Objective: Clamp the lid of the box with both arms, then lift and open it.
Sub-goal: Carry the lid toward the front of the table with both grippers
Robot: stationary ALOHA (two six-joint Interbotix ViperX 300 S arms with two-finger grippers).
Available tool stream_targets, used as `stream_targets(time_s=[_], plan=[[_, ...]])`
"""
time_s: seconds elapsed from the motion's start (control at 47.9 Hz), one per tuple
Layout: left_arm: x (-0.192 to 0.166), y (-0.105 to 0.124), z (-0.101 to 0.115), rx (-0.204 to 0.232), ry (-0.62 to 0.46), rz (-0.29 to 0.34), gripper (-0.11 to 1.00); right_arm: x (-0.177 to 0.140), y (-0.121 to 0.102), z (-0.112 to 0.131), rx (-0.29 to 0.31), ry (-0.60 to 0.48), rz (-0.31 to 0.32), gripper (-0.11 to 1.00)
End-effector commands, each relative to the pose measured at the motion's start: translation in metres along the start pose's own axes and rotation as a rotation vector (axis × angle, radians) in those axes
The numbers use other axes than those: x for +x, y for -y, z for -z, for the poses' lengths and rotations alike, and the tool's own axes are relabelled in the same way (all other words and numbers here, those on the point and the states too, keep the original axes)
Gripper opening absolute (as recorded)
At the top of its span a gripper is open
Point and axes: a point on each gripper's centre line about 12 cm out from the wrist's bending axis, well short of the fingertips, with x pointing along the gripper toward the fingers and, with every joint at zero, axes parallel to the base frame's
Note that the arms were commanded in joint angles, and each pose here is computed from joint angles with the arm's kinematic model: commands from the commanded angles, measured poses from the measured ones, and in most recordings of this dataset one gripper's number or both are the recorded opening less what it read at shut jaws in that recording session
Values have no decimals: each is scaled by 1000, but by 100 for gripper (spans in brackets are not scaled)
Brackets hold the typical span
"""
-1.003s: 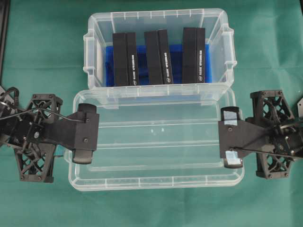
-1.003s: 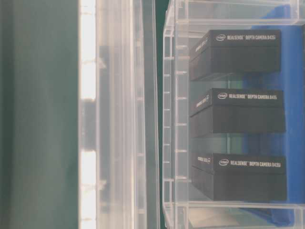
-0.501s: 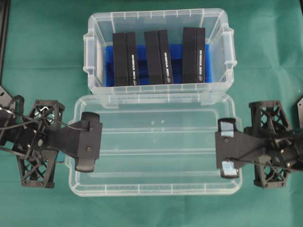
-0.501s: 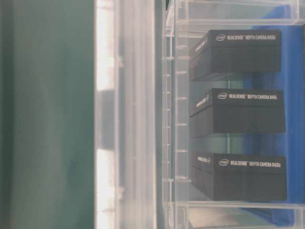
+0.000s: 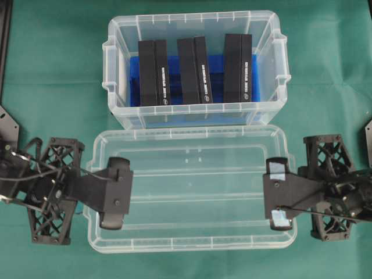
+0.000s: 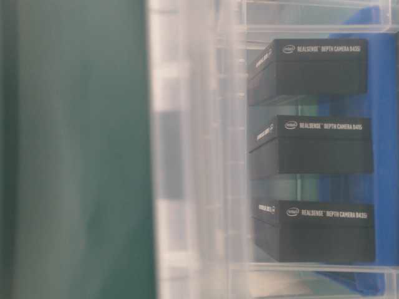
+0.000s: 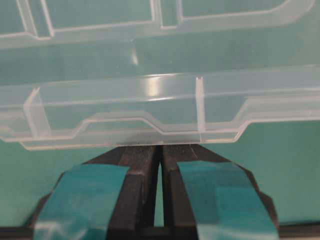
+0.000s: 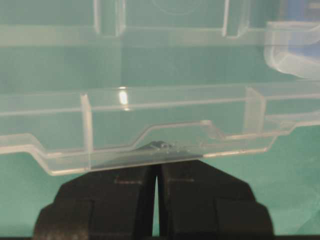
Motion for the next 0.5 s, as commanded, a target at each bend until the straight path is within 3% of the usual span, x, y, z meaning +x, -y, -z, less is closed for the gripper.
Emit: stream_targets(time_s=[0.0, 0.146, 0.334, 0.48], plan=[[-5, 1, -14, -5, 90, 15, 1, -2, -1, -12, 12, 67, -21, 0], [8, 5, -14, -35, 105, 25, 1, 10, -3, -10, 4, 51, -16, 0], [22, 8, -5, -40, 82, 23, 1, 36, -7, -1, -14, 46, -29, 0], [34, 6, 3, -38, 63, 18, 1, 56, -9, 7, 9, 34, -36, 0]])
